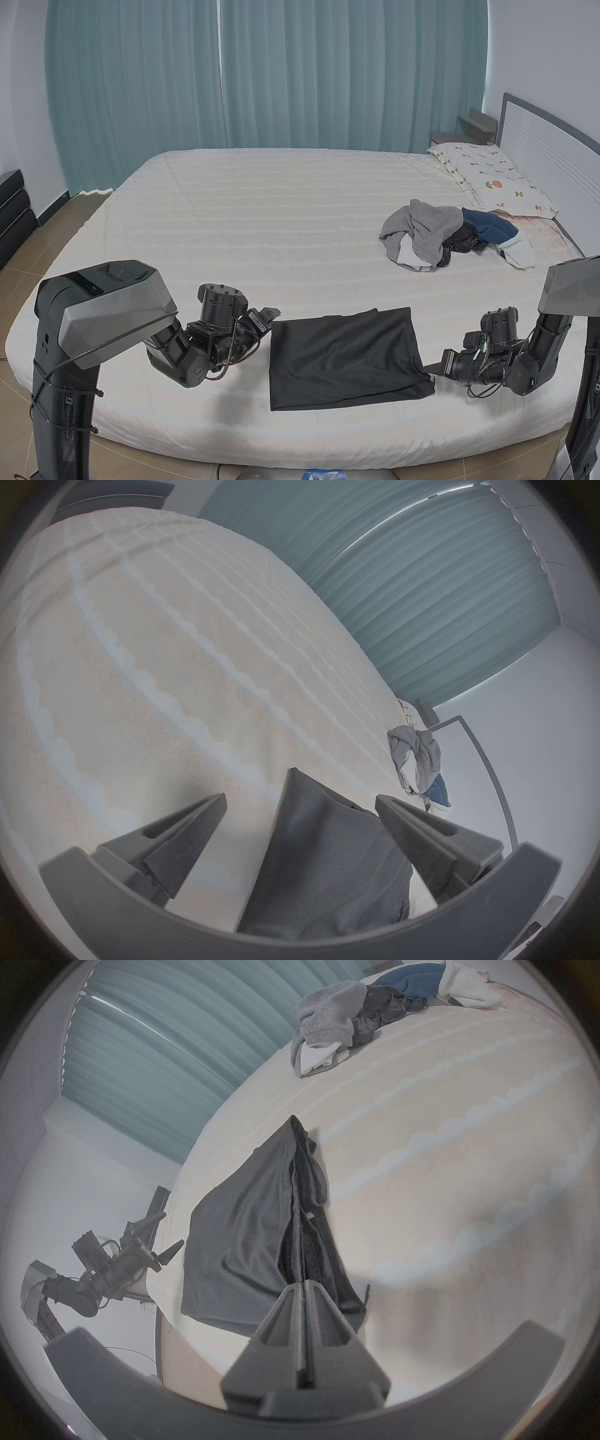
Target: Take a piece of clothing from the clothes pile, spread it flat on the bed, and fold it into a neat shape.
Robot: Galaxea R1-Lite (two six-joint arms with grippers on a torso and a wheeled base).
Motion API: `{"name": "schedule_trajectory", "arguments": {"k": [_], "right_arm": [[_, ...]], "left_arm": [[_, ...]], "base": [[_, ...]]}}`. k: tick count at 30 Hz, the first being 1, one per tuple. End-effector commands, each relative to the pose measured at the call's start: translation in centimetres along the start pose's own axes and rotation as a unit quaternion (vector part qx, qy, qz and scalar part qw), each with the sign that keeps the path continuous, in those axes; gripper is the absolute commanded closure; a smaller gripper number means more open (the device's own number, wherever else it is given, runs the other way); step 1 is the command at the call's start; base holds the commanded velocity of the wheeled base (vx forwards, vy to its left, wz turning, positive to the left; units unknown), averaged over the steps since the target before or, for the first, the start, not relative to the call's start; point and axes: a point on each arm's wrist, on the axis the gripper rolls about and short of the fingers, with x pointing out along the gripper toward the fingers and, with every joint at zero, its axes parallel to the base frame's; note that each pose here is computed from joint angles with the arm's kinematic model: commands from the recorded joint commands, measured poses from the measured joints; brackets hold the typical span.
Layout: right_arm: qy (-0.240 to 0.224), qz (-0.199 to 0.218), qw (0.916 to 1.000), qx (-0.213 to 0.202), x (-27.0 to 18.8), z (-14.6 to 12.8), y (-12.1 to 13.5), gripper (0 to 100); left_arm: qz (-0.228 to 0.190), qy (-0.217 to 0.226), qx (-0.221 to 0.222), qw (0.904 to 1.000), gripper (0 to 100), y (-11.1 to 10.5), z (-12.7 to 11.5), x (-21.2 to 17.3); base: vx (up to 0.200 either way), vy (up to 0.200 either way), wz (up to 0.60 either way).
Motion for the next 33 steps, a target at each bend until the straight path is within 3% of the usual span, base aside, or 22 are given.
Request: {"name": "schedule_trajectory", "arguments": {"k": [1, 10, 26, 27, 33], "right_arm": [[0.001, -0.003, 1.0000, -0.006, -0.8, -0.3, 0.0, 100], [-0.003, -0.010, 0.9998, -0.019, -2.3, -0.4, -0.2, 100], [-0.002, -0.009, 0.9991, -0.042, -1.2, -0.6, -1.0, 100], [-0.002, -0.008, 0.9991, -0.043, -1.1, -0.6, -1.0, 0], [-0.002, -0.006, 0.9992, -0.038, 0.4, -0.1, -1.3, 0]], "left_arm": [[0.000, 0.000, 0.000, 1.0000, 0, 0.0, 0.0, 0.0], [-0.001, -0.001, 0.000, 1.0000, 0, -0.1, 0.0, 0.0], [-0.003, -0.002, 0.000, 1.0000, 0, -0.2, 0.1, 0.0], [-0.003, -0.002, 0.000, 1.0000, 0, -0.2, 0.1, 0.0], [-0.003, -0.002, 0.000, 1.0000, 0, -0.2, 0.1, 0.0]], "base": [[0.000, 0.000, 0.00], [0.000, 0.000, 0.00], [0.000, 0.000, 0.00], [0.000, 0.000, 0.00], [0.000, 0.000, 0.00]]}}
